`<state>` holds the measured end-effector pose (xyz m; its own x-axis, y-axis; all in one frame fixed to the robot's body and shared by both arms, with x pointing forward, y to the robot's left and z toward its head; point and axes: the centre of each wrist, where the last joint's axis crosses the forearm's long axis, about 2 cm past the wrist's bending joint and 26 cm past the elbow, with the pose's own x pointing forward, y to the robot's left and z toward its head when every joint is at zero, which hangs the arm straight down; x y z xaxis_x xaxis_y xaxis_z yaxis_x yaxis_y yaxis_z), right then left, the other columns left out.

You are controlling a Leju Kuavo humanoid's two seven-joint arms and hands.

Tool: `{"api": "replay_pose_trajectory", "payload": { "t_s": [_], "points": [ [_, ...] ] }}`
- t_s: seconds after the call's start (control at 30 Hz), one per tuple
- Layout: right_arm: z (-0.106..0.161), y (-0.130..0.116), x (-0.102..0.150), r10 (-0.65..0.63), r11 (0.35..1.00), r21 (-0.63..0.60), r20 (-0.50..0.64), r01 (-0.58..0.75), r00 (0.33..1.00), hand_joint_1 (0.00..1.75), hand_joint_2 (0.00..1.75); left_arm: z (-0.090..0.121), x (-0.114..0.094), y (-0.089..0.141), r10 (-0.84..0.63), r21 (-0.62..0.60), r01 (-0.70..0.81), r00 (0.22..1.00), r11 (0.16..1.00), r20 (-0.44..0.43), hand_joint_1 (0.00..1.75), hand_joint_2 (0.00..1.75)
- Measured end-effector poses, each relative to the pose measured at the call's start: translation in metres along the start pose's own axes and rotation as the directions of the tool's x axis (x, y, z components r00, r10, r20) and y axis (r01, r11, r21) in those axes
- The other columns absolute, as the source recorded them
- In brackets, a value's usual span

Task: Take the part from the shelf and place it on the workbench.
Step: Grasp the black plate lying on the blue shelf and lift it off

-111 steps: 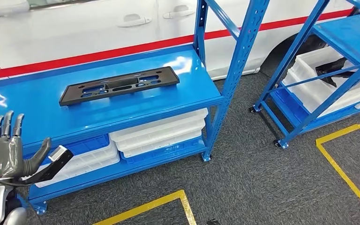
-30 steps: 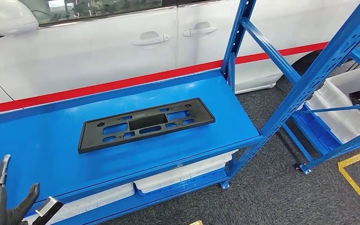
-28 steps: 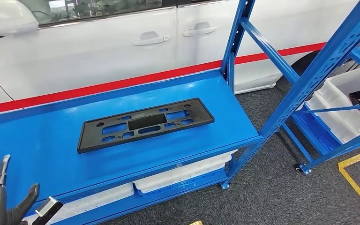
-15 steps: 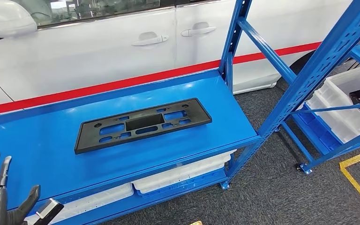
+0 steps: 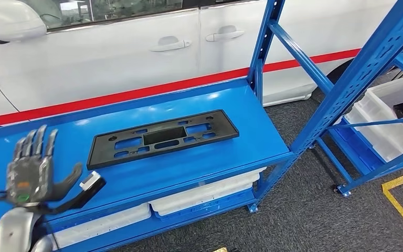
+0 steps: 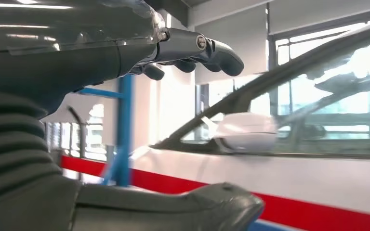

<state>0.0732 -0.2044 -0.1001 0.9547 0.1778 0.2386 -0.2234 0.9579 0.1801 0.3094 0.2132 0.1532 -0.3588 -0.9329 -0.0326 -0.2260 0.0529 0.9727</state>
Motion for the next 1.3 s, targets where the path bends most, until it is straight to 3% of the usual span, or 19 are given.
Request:
{"api": "replay_pose_trajectory", "payload": {
  "t_s": [0.1,0.2,0.57,0.67,0.7,0.8,1.3],
  "points": [
    [0.0,0.0,0.002,0.001,1.0,-0.001,-0.007,-0.001,1.0,0.0,0.0,-0.04,0.02,0.005,0.034,0.005,-0.034,0.999,0.999,0.039,0.0,1.75],
    [0.0,0.0,0.0,0.002,1.0,-0.006,-0.018,-0.002,1.0,0.0,0.0,-0.06,0.035,0.008,0.048,-0.001,-0.048,0.996,0.999,0.076,0.0,1.75],
    [0.0,0.0,-0.002,0.002,1.0,-0.008,-0.022,-0.002,1.0,0.0,0.0,-0.074,0.055,0.006,0.062,-0.029,-0.059,0.992,0.998,0.111,0.0,1.75],
    [0.0,0.0,-0.002,0.002,1.0,-0.014,-0.023,-0.002,1.0,0.0,0.0,-0.075,0.059,0.006,0.065,-0.034,-0.061,0.99,0.998,0.129,0.0,0.44],
    [0.0,0.0,-0.002,0.002,1.0,-0.016,-0.023,-0.002,1.0,0.0,0.0,-0.075,0.06,0.006,0.067,-0.036,-0.063,0.989,0.997,0.135,0.0,0.44],
    [0.0,0.0,-0.002,-0.001,1.0,-0.02,-0.02,0.0,1.0,0.0,0.0,-0.075,0.066,0.005,0.074,-0.045,-0.068,0.986,0.997,0.15,0.0,1.75],
    [0.0,0.001,-0.001,0.003,1.0,-0.004,-0.03,-0.003,1.0,0.0,0.0,-0.074,0.069,0.002,0.064,-0.048,-0.058,0.987,0.997,0.15,0.0,1.75]
  ]
}}
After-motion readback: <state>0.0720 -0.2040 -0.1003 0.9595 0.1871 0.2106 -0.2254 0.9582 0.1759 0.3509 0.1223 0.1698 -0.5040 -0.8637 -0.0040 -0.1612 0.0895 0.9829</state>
